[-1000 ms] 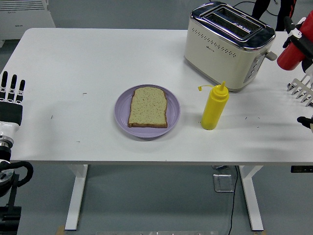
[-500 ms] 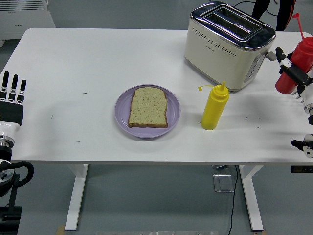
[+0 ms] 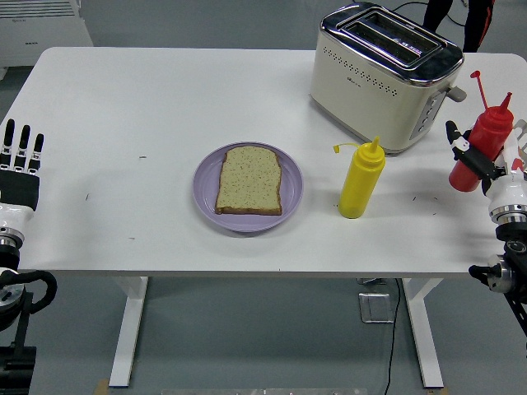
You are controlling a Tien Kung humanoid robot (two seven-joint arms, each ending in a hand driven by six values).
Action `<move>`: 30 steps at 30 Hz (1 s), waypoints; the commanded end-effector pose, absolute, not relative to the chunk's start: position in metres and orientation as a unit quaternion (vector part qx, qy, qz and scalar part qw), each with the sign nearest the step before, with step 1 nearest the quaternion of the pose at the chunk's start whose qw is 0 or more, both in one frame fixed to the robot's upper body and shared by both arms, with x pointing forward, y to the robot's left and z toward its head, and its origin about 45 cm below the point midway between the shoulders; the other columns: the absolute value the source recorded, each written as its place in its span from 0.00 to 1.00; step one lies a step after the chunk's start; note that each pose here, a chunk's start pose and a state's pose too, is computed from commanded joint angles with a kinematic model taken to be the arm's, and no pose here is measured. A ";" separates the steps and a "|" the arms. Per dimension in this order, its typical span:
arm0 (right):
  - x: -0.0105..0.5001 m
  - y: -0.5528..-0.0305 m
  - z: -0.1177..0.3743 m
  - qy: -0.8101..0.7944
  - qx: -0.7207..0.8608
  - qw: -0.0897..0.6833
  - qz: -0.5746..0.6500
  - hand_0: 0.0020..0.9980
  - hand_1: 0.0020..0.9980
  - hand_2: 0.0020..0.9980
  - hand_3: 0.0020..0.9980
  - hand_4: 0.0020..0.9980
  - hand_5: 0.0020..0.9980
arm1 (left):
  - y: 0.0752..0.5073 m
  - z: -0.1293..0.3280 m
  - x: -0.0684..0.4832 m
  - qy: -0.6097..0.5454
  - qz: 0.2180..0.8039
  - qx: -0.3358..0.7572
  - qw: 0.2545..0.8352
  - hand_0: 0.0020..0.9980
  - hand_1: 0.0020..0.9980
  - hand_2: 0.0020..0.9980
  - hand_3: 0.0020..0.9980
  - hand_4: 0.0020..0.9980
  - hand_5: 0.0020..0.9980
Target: Pick up the cup,pour liquid into bread,place the cup on the desk
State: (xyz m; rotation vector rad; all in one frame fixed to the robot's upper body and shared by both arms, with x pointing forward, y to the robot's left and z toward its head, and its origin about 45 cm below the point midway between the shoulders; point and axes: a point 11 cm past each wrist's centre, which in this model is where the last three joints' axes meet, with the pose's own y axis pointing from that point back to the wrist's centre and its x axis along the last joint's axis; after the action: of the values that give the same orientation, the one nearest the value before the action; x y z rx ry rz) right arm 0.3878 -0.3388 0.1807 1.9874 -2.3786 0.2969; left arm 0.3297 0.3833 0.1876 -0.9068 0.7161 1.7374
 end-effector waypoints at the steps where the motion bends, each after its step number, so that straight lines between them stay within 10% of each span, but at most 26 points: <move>1: 0.387 -0.339 0.180 -0.765 0.637 0.015 0.095 0.01 0.00 0.05 0.11 0.72 0.28 | 0.383 0.188 0.330 0.297 0.719 -0.375 0.503 0.77 0.72 0.71 0.70 0.57 1.00; 30: 0.369 -0.322 0.146 -0.769 0.636 0.022 0.063 0.12 0.03 0.13 0.17 0.76 0.33 | 0.383 0.185 0.329 0.298 0.720 -0.373 0.504 0.77 0.72 0.71 0.70 0.57 1.00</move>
State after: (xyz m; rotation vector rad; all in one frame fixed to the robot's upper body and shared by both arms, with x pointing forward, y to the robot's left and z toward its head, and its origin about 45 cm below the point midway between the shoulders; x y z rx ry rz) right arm 0.3694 -0.3221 0.1457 1.9689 -2.3823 0.1966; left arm 0.3288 0.3828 0.1855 -0.8999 0.7202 1.7390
